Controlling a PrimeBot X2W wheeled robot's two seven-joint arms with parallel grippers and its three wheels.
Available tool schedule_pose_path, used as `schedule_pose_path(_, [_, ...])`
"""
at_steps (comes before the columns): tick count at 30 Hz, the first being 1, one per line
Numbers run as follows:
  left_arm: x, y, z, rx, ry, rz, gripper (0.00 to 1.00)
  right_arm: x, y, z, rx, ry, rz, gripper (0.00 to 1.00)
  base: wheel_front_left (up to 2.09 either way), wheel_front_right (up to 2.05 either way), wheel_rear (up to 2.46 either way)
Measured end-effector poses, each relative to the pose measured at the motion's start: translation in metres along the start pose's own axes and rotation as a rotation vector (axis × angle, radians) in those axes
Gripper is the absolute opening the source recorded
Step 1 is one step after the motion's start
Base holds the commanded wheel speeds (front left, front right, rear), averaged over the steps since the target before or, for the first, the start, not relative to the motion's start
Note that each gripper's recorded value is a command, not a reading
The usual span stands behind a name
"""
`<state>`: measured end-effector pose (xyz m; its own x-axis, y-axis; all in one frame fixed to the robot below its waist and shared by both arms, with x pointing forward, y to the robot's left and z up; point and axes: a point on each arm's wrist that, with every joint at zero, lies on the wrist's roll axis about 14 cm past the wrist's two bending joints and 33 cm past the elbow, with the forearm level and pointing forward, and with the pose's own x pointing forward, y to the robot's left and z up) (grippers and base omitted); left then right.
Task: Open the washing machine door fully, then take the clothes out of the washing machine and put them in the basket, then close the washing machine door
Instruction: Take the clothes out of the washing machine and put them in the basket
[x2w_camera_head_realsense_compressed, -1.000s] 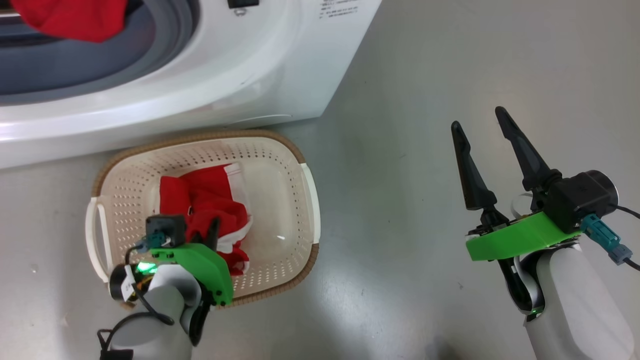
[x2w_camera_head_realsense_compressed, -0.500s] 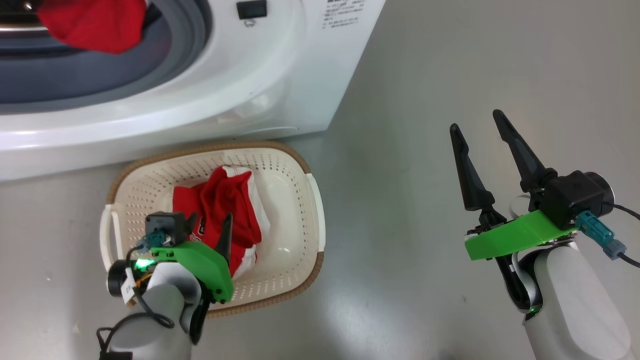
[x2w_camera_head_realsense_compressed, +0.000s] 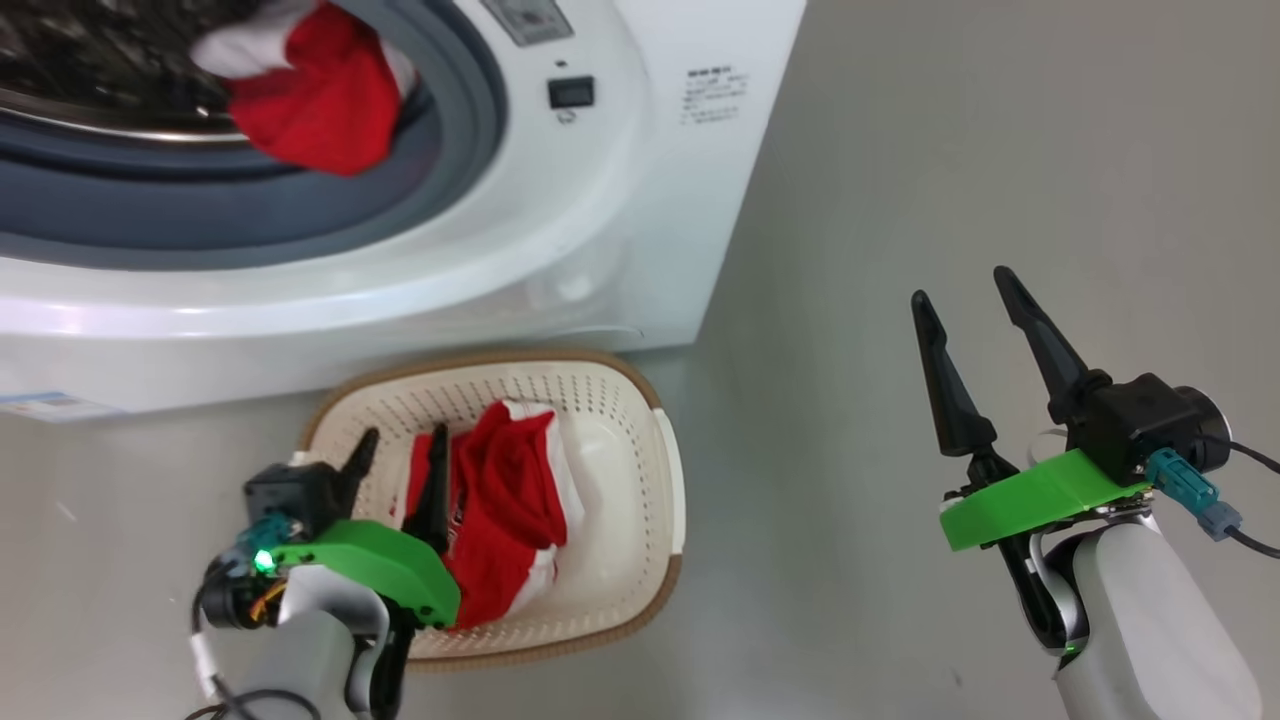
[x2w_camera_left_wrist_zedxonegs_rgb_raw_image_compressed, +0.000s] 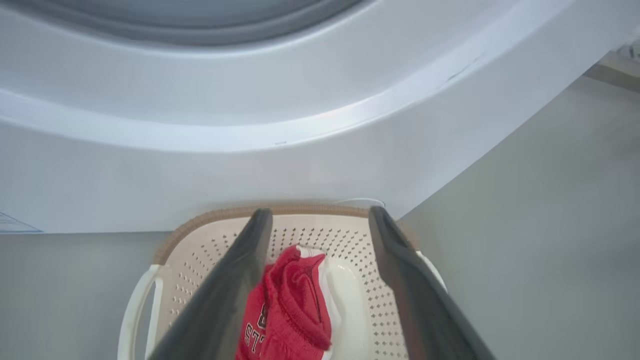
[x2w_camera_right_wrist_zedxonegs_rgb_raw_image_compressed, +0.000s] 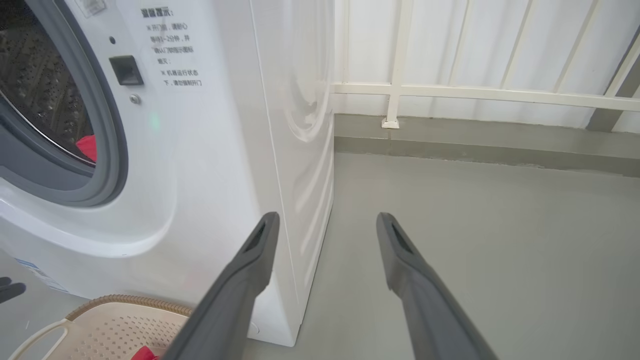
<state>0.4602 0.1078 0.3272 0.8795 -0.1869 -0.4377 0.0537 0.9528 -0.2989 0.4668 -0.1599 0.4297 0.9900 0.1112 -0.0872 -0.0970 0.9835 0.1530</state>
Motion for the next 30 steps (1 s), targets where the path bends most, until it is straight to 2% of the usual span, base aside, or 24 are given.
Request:
schedule_pose_path(4, [-0.013,0.006,0.037,-0.018,-0.125,0.034,1.0,-0.003,0.007,0.01,-0.012,-0.021,0.016,1.0,0.0,0.0,0.0])
schedule_pose_path(9, [-0.036,0.005,0.07,0.008,-0.241,0.036,1.0,-0.012,0.011,0.019,-0.018,-0.037,0.023,1.0,0.0,0.0,0.0])
schedule_pose_path(16, [-0.071,0.006,0.102,0.038,-0.367,0.045,1.0,-0.027,0.015,0.036,-0.026,-0.073,0.026,1.0,0.0,0.0,0.0])
schedule_pose_path(26, [-0.114,0.012,0.12,0.049,-0.466,0.075,1.0,-0.055,0.017,0.055,-0.037,-0.122,0.023,1.0,0.0,0.0,0.0])
schedule_pose_path(30, [-0.131,0.008,0.122,0.058,-0.492,0.062,1.0,-0.068,0.018,0.066,-0.097,-0.151,0.024,1.0,0.0,0.0,0.0])
